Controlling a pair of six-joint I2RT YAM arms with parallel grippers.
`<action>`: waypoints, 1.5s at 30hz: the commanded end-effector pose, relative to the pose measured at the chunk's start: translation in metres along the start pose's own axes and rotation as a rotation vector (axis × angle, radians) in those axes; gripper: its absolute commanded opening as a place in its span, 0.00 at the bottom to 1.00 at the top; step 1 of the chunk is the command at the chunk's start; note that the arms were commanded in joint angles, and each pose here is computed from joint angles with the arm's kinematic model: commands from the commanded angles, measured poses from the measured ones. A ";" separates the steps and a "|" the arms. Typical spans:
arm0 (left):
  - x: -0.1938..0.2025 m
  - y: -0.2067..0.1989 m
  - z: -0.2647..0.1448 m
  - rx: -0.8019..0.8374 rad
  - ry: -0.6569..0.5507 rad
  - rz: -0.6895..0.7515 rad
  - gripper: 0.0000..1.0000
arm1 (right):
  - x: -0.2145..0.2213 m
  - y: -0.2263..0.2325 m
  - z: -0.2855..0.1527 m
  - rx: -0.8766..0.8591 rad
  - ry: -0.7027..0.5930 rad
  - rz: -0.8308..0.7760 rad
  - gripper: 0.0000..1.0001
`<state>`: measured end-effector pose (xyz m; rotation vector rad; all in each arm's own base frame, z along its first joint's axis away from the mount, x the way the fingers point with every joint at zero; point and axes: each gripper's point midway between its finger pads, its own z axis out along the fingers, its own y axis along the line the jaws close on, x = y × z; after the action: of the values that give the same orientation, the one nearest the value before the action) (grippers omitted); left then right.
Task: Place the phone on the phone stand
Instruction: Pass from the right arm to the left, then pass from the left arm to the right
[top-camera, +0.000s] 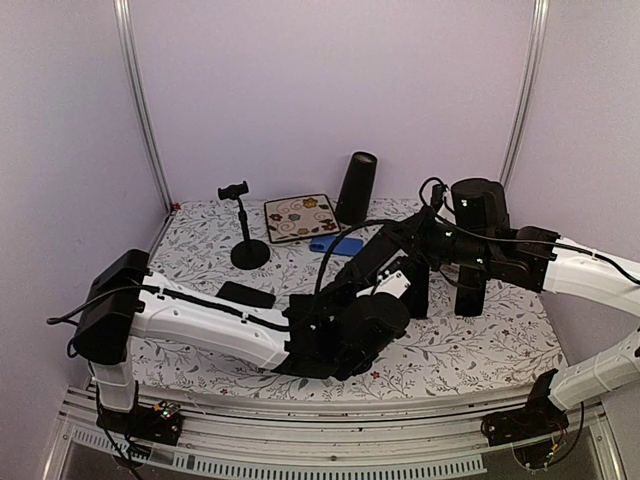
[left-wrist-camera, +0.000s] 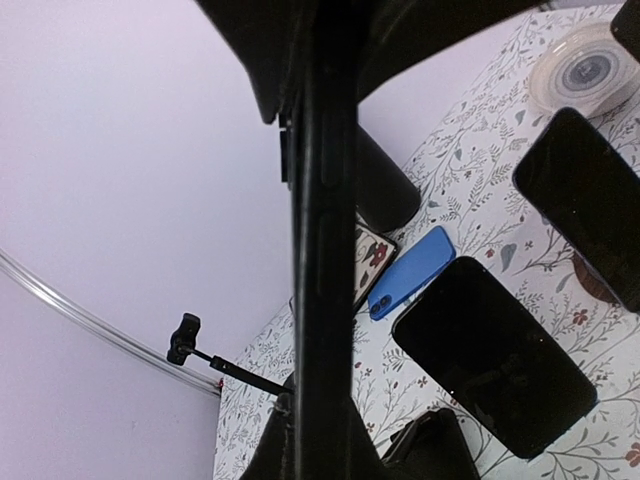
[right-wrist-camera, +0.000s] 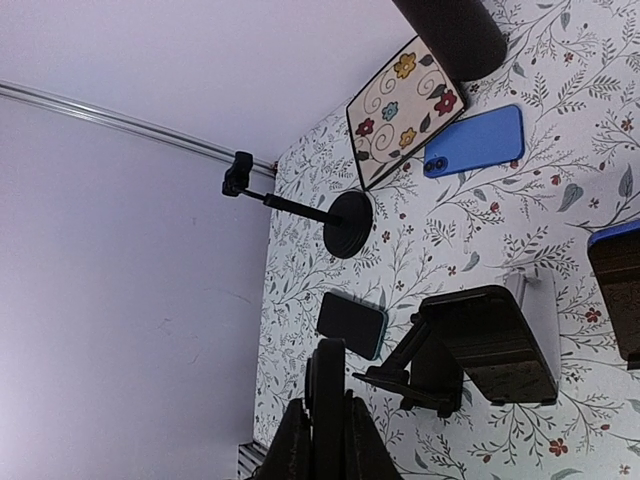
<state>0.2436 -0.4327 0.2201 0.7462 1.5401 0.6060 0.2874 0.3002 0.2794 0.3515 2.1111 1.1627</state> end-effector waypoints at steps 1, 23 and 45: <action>-0.017 0.020 0.008 -0.002 -0.020 -0.197 0.00 | -0.017 0.046 -0.021 -0.180 -0.051 -0.117 0.03; -0.015 0.034 0.013 0.322 -0.021 -0.560 0.00 | -0.038 0.055 -0.054 -0.217 -0.189 -0.353 0.91; -0.038 0.083 -0.030 1.057 -0.309 -1.056 0.00 | 0.013 0.078 -0.044 -0.455 0.014 -0.599 0.95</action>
<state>0.2417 -0.4006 0.2533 0.5825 1.8157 -0.8328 0.2518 0.3070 0.3508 -0.3535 1.7587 1.1246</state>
